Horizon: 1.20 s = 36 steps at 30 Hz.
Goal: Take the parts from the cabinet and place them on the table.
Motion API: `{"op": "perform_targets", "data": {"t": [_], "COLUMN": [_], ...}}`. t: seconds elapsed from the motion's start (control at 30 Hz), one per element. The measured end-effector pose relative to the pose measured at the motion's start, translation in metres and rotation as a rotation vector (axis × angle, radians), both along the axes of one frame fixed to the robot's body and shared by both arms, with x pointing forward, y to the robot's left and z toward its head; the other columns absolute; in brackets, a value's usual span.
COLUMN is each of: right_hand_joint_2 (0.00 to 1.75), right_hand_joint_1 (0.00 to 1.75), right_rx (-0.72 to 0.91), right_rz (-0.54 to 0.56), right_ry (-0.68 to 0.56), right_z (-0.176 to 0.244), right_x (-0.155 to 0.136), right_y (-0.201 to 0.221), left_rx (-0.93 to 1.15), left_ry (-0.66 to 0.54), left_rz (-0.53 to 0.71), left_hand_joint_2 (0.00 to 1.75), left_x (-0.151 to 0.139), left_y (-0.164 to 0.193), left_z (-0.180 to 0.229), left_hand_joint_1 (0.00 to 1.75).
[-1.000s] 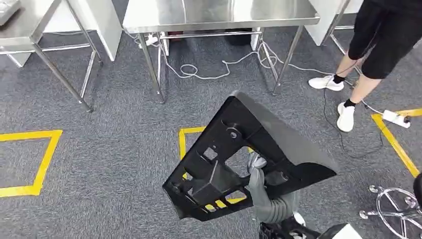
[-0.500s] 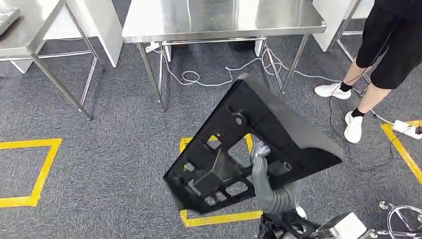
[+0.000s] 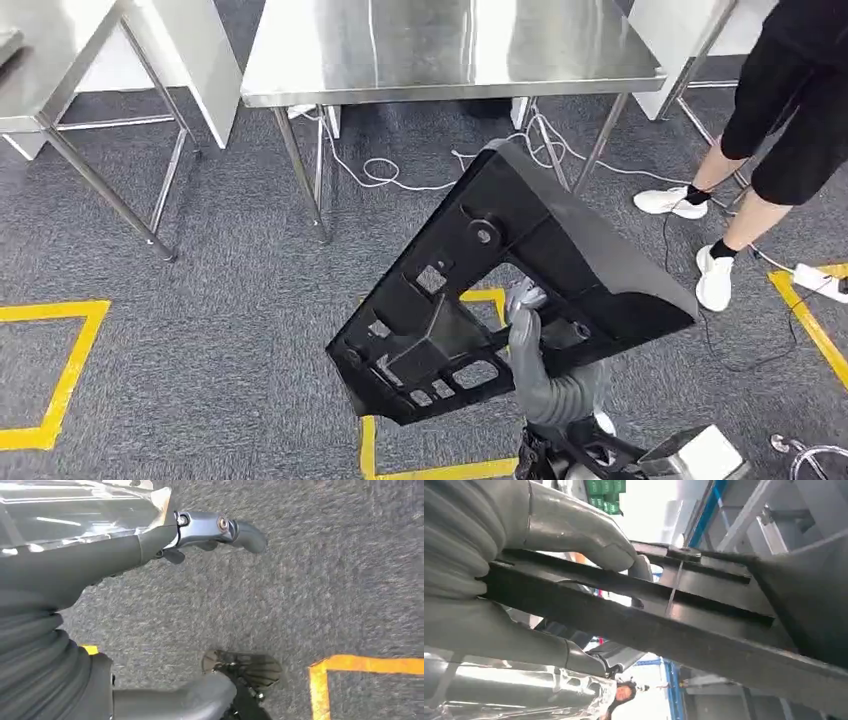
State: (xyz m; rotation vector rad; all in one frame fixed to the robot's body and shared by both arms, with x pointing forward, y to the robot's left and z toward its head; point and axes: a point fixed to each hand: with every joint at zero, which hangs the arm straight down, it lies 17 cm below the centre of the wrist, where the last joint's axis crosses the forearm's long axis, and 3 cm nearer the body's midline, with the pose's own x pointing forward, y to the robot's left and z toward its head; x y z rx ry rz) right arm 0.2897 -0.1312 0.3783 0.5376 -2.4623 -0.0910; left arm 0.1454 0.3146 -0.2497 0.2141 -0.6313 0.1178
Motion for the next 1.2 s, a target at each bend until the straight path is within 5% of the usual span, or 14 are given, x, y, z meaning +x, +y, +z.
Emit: {"op": "perform_targets", "data": {"t": [1.2], "right_hand_joint_2": [1.75], "right_hand_joint_1": [1.75], "right_rx": [0.004], "right_rz": [-0.033], "right_ry": [0.044], "right_z": [-0.011], "right_x": [0.018], "right_y": [-0.004], "left_rx": [0.001], "left_ry": [-0.003], "left_rz": [-0.022], "left_hand_joint_2": [1.75], "left_x": [-0.001], "left_y": [-0.003], "left_z": [0.0], "left_hand_joint_1": [0.0]}}
